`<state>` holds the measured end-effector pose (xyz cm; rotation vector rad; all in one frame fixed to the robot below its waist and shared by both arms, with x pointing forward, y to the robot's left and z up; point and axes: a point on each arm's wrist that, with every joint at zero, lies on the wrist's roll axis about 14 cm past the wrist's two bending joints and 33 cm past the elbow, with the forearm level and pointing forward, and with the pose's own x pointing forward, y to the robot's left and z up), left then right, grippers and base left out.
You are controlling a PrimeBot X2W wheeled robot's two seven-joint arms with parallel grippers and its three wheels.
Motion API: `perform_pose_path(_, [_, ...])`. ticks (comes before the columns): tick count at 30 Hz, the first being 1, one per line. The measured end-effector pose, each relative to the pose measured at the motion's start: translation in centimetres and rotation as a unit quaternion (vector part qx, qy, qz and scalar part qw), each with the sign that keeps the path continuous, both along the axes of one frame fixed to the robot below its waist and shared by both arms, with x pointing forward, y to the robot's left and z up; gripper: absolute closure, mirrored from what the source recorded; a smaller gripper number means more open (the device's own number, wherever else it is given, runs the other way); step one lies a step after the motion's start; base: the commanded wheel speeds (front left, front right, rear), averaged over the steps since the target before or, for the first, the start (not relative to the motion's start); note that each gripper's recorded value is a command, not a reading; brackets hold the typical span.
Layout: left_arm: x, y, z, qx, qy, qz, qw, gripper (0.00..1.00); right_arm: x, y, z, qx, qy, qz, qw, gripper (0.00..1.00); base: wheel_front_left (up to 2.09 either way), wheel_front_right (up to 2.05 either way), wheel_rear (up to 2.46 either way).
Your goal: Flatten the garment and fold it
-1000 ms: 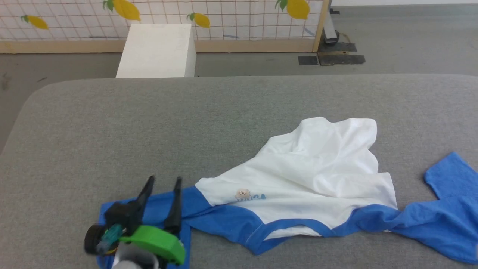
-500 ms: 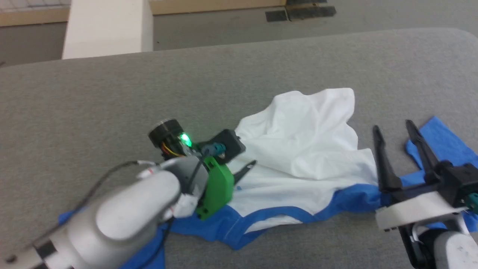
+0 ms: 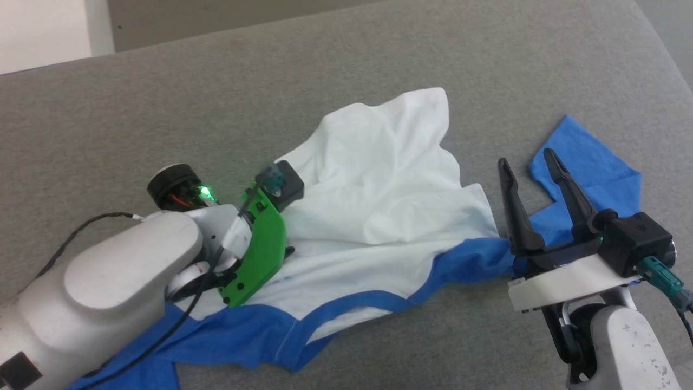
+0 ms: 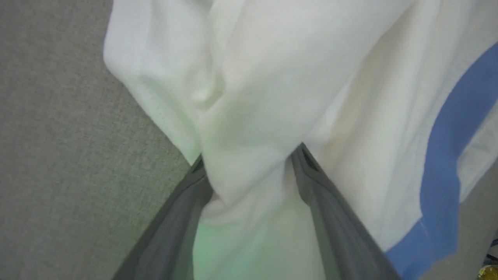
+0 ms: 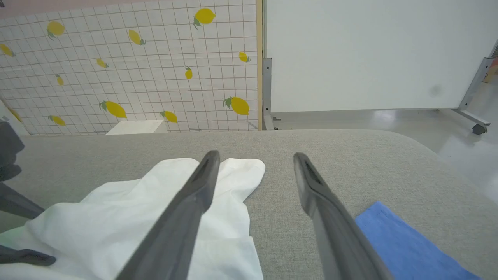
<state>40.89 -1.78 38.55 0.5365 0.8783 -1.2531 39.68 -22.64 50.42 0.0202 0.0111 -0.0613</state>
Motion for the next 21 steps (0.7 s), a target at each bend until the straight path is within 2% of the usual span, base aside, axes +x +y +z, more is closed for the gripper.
perform_pose_path(1, [0.1, 0.2, -0.3, 0.01, 0.009, -0.002, 1.0, 1.0, 0.0, -0.3, -0.2, 0.0, 0.002, -0.004, 1.0, 0.0, 0.0, 0.0, 0.0])
perform_pose_path(4, [1.4, 0.5, -0.8, 0.025, 0.003, -0.003, 1.0, 1.0, -0.2, -0.9, -0.9, -0.001, 0.01, -0.014, 1.0, 0.0, 0.0, 0.0, 0.0])
perform_pose_path(6, [2.9, 0.1, -0.7, 0.009, -0.022, -0.003, 1.0, 1.0, -0.2, -1.2, -1.1, -0.003, 0.014, -0.018, 1.0, 0.0, 0.0, 0.0, 0.0])
perform_pose_path(8, [6.0, -0.1, -0.3, -0.018, -0.067, 0.019, 0.997, 1.0, -0.1, -1.3, -1.4, -0.005, 0.016, -0.02, 1.0, 0.0, 0.0, 0.0, 0.0])
perform_pose_path(11, [11.7, 1.3, 1.0, -0.039, -0.141, 0.09, 0.985, 1.0, 0.1, -1.2, -1.8, -0.001, 0.022, -0.018, 1.0, 0.0, 0.0, 0.0, 0.0])
perform_pose_path(14, [15.3, 2.8, 2.3, -0.048, -0.19, 0.146, 0.97, 1.0, 0.5, -0.7, -1.8, 0.001, 0.021, -0.01, 1.0, 0.0, 0.0, 0.0, 0.0])
perform_pose_path(18, [18.3, 4.2, 3.7, -0.059, -0.232, 0.2, 0.95, 1.0, 1.1, -0.1, -1.6, 0.002, 0.018, 0.002, 1.0, 0.0, 0.0, 0.0, 0.0])
perform_pose_path(19, [18.7, 4.5, 3.9, -0.064, -0.236, 0.213, 0.946, 0.58, 1.3, 0.1, -1.5, 0.002, 0.017, 0.005, 1.0, 0.0, 0.0, 0.0, 0.0])
perform_pose_path(20, [19.0, 4.7, 4.0, -0.068, -0.237, 0.222, 0.943, 0.1, 1.3, 0.2, -1.4, 0.003, 0.015, 0.006, 1.0, 0.0, 0.0, 0.0, 0.0])
perform_pose_path(21, [19.0, 4.8, 4.0, -0.07, -0.236, 0.228, 0.942, 0.0, 1.4, 0.3, -1.4, 0.003, 0.017, 0.008, 1.0, 0.0, 0.0, 0.0, 0.0])
